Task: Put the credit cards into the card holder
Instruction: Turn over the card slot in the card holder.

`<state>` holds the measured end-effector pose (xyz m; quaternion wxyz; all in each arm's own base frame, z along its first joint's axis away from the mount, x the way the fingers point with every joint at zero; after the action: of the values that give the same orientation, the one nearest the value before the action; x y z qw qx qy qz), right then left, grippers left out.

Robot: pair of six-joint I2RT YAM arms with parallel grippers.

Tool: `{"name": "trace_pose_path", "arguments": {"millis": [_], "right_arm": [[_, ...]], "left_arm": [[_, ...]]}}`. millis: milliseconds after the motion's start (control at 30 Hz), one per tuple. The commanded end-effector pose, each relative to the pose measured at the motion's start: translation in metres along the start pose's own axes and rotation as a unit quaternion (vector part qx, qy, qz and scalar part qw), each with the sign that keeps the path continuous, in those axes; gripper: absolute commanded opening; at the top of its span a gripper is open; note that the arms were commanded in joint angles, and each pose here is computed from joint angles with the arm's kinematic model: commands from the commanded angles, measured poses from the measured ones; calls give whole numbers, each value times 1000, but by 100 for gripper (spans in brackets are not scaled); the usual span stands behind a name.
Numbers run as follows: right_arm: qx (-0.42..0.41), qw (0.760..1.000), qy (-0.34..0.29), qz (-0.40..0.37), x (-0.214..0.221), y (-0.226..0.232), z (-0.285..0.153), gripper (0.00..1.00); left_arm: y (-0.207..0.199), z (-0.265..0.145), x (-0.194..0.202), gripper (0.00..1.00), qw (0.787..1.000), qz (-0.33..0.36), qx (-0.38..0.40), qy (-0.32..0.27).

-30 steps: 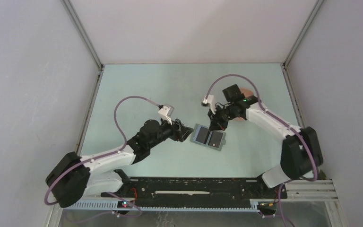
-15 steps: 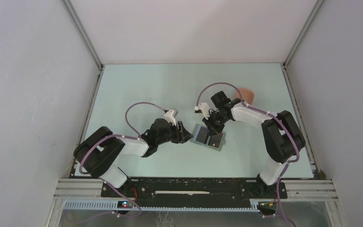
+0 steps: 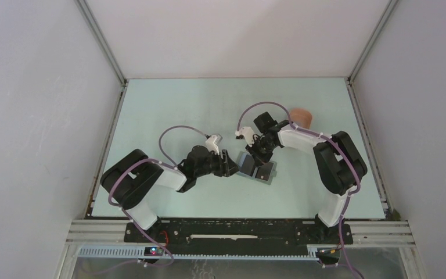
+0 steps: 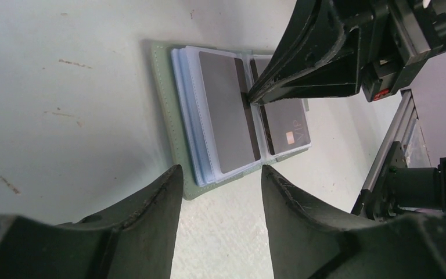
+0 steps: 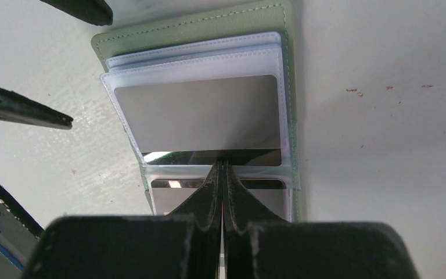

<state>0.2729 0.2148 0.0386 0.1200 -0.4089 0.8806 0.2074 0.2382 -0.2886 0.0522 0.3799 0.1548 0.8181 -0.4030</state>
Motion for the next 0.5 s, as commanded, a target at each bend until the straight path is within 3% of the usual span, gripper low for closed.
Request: {"name": "trace_pose_path", "arguments": {"millis": [0, 467], "right_arm": [[7, 1000, -18, -3, -16, -2, 0, 0], [-4, 1000, -6, 12, -9, -5, 3, 0]], "left_arm": [[-17, 12, -27, 57, 998, 14, 42, -34], [-19, 16, -31, 55, 998, 12, 47, -37]]}}
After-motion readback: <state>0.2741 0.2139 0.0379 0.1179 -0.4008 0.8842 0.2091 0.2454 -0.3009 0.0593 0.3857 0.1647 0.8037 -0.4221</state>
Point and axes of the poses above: each gripper's point midway between its finger pads, its own z axis out along the fingers, its own y axis along the line the jaws close on, x = y × z, the point moved 2 cm from there along -z, back along the fingers, and after that the axes turned 9 degrees about z, right-handed, at the moved point
